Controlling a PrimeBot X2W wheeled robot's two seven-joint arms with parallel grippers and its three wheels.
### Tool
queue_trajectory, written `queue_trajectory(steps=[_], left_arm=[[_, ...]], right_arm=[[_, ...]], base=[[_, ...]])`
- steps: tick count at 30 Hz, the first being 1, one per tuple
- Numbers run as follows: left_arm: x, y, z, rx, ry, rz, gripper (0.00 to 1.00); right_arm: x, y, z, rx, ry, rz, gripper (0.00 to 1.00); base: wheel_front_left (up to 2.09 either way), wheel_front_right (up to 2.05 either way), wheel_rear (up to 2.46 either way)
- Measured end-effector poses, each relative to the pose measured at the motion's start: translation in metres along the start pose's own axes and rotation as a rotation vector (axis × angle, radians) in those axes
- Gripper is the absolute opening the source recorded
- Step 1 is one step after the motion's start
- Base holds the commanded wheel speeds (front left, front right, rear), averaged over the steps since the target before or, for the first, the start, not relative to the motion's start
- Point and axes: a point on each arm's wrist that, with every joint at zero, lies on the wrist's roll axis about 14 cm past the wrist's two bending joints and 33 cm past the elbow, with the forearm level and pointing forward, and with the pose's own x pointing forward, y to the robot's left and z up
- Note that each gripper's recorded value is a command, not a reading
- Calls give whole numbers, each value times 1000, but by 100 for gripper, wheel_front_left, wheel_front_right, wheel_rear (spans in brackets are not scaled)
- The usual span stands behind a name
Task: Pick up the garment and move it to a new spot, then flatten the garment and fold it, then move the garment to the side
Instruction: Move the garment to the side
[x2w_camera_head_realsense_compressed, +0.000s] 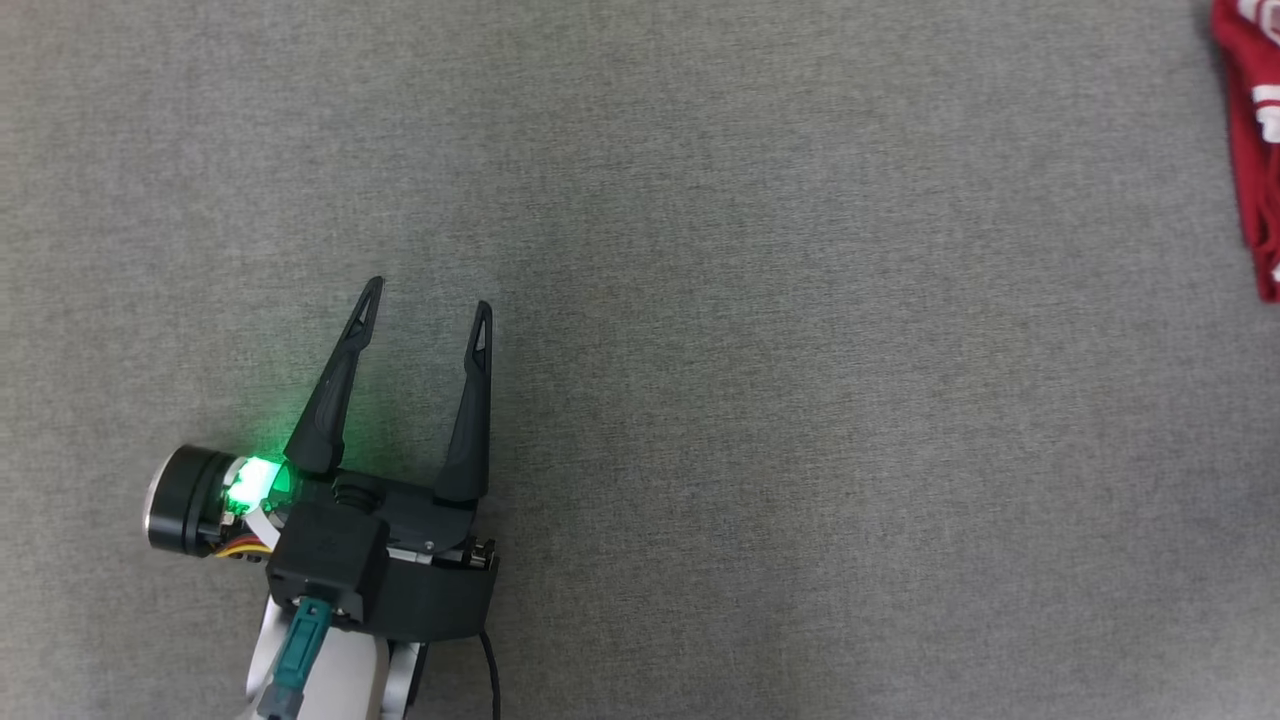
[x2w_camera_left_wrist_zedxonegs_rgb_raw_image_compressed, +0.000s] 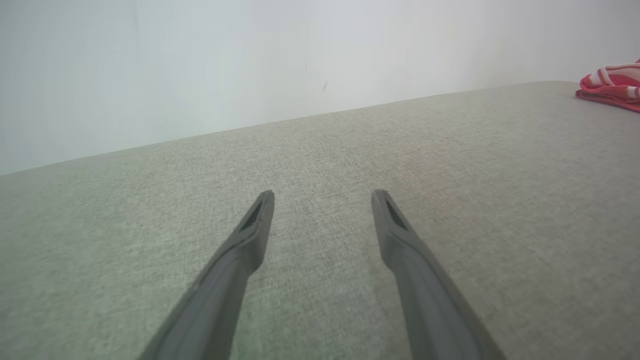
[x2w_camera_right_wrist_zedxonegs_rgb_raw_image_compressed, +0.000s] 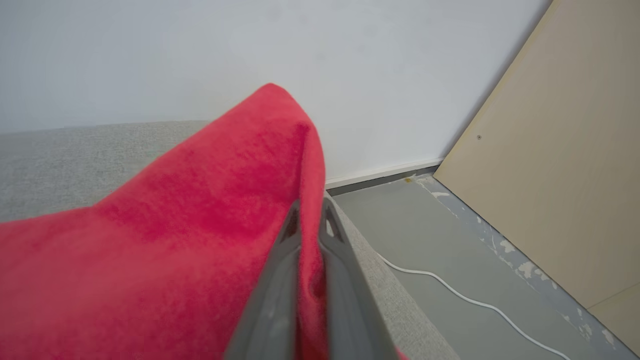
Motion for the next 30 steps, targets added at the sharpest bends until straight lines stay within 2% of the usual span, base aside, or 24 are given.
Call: queue_trajectory(steps=[4,5,7,10,14,21,24,30], left_arm=[[-1,3,2,6,-2,9,100],[-2,4,3,8,-2,12,100],[-3,7,4,16,-1,19,100],[-5,9,8,17,-5,25,100],[-12,15,15,20,-4,51,100],[-30,25,31,8,-13,103,100],[-44,33,39,-3,-18,144,100],[-69,49,51,-11,-28,218,100]], right_arm=[[1,-12,5,-49,-10,-32,0],[0,-17,8,-66,-15,-41,30],[-2,-25,11,-77,-15,-65,100],[-6,-29,15,-73,-23,-85,100],[-8,-13,37,-48,-81,-60,100],[-25,38,84,-1,-216,101,100],[-51,75,105,56,-290,226,100],[-107,127,110,156,-332,401,100]], base=[[0,0,0],[0,0,0],[0,0,0],[0,0,0],[0,0,0],[0,0,0],[0,0,0],[0,0,0]])
